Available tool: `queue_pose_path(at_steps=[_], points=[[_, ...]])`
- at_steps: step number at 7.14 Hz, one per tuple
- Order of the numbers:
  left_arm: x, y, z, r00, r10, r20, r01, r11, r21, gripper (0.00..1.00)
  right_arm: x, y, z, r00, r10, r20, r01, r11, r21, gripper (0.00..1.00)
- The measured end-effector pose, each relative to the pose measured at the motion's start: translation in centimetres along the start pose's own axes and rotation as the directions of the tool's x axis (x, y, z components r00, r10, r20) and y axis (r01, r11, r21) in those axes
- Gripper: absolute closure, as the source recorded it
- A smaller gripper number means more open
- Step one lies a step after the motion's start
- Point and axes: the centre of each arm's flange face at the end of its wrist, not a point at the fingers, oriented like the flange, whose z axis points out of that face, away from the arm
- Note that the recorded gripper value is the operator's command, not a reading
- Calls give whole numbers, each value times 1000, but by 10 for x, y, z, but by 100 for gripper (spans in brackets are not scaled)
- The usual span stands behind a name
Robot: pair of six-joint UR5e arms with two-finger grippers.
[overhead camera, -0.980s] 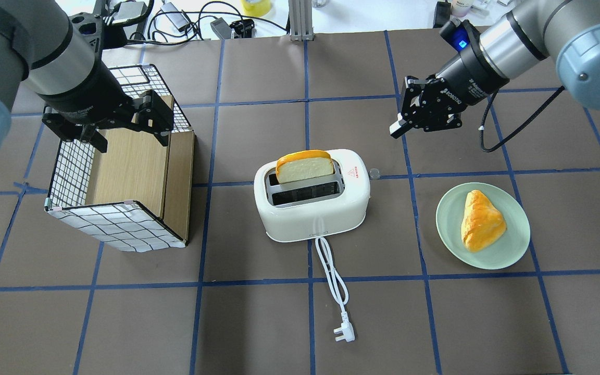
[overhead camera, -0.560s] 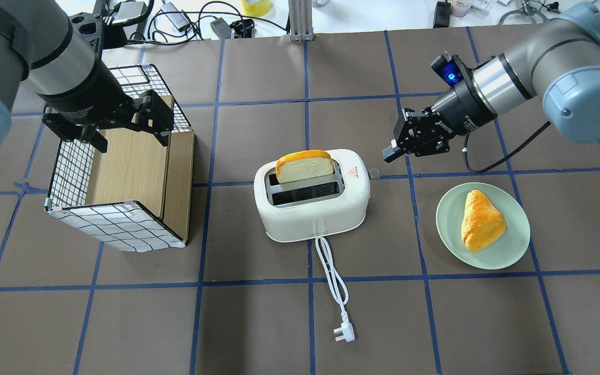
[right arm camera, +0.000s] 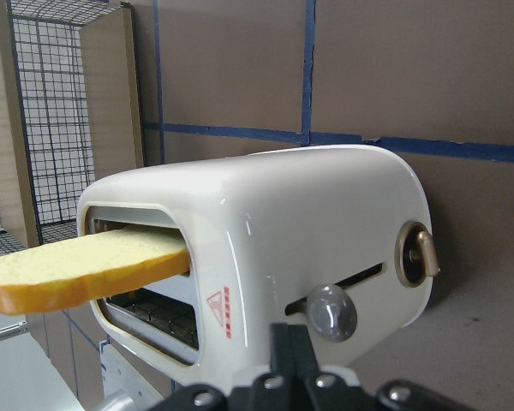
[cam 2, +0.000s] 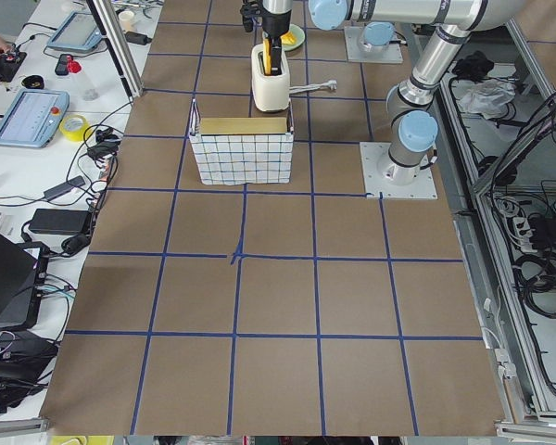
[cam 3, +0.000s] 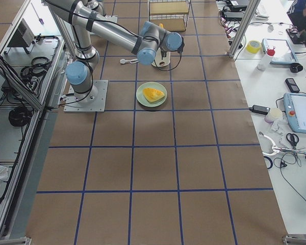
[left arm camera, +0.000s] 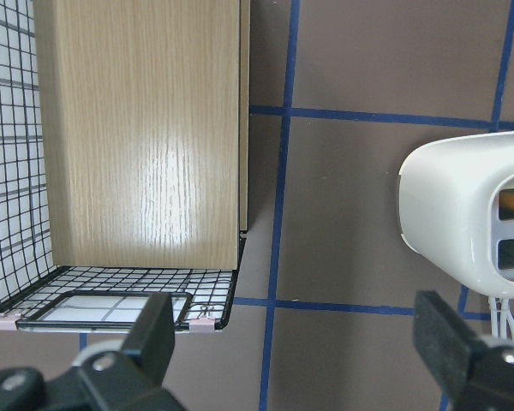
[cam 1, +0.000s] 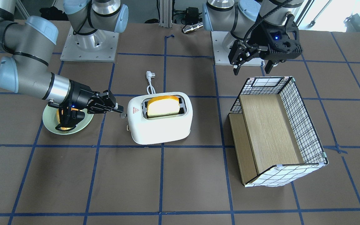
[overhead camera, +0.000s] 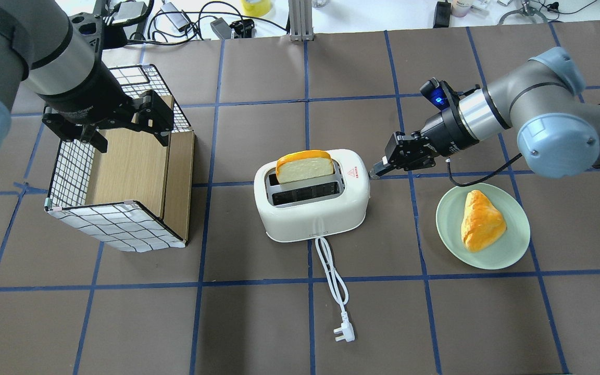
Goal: Press toaster with right arm
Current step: 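Press the toaster lever down with the right gripper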
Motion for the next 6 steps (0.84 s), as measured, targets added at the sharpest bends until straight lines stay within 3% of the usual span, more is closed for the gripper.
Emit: queue_pose_path(at_steps=[6], points=[[0, 0, 0, 1000, 0, 0, 0, 1000, 0, 0, 11, -7, 9, 1000, -2, 7, 2, 1000, 14, 100]])
